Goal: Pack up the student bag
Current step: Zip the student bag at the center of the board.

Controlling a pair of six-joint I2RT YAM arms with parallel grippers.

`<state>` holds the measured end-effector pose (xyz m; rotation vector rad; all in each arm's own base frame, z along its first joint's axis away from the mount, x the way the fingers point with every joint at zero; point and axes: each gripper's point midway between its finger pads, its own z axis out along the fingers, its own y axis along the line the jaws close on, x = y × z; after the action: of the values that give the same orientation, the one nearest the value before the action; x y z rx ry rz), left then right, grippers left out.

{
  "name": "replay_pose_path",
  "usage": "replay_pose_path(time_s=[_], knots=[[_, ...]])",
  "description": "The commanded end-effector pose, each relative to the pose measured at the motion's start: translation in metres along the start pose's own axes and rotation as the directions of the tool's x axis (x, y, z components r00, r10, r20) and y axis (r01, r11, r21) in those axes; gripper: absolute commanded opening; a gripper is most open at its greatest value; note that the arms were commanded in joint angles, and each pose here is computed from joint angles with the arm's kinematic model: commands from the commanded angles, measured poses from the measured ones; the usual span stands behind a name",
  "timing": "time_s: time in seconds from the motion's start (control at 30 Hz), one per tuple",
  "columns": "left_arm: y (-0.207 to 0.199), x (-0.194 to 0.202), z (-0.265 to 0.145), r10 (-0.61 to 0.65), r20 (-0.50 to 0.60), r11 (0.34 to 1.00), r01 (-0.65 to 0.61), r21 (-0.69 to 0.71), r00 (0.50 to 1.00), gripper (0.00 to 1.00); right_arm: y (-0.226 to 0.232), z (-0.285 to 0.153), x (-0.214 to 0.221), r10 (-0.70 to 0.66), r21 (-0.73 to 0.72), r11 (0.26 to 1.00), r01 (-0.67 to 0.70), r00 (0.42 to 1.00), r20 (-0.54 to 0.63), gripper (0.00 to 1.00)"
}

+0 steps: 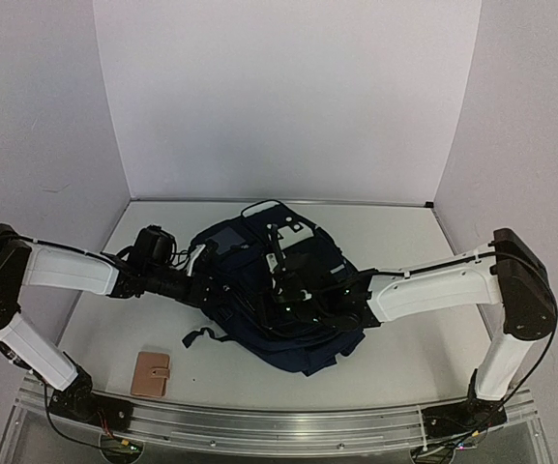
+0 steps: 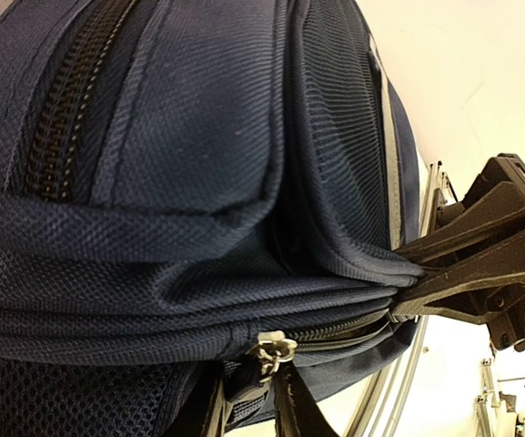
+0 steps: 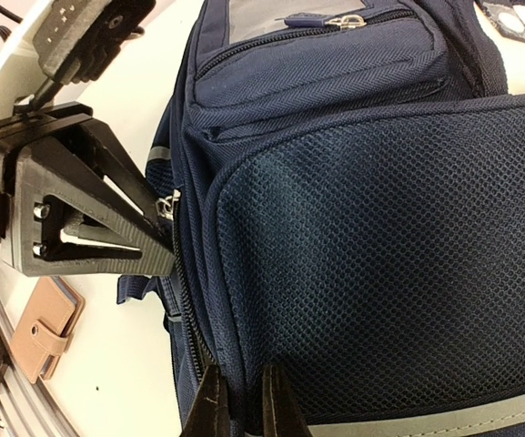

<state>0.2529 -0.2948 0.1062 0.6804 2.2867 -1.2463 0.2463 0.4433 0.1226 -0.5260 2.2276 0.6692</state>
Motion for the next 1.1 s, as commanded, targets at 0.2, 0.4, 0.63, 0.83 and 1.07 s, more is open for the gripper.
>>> replay_pose_path(time_s=[0.2,0.4,0.63,0.83,1.07], knots=[[-0.004,-0.023,0.001,0.049,0.056,0.999,-0.049,0.006,0.997,0.09,-0.004,-0.008,-0.014,0.034,0.008,0.999,-0.034,0.998,0.047,0.0],[-0.009,-0.013,-0.007,0.02,0.041,1.0,-0.02,0.001,0.999,0.0,-0.009,-0.008,-0.021,0.05,0.047,0.997,-0.053,0.996,0.076,0.0],[-0.021,0.019,-0.002,0.033,-0.085,0.992,-0.043,-0.118,0.996,0.0,-0.015,-0.004,-0.029,0.076,0.098,0.991,-0.086,0.992,0.1,0.0],[-0.033,0.043,0.006,0.0,-0.159,0.99,-0.023,-0.141,0.987,0.0,-0.013,0.001,-0.031,0.094,0.104,0.989,-0.106,0.99,0.109,0.0],[-0.056,0.054,0.016,0.019,-0.253,0.988,-0.057,-0.142,0.967,0.0,-0.003,0.01,-0.035,0.101,0.098,0.989,-0.113,0.988,0.117,0.0]])
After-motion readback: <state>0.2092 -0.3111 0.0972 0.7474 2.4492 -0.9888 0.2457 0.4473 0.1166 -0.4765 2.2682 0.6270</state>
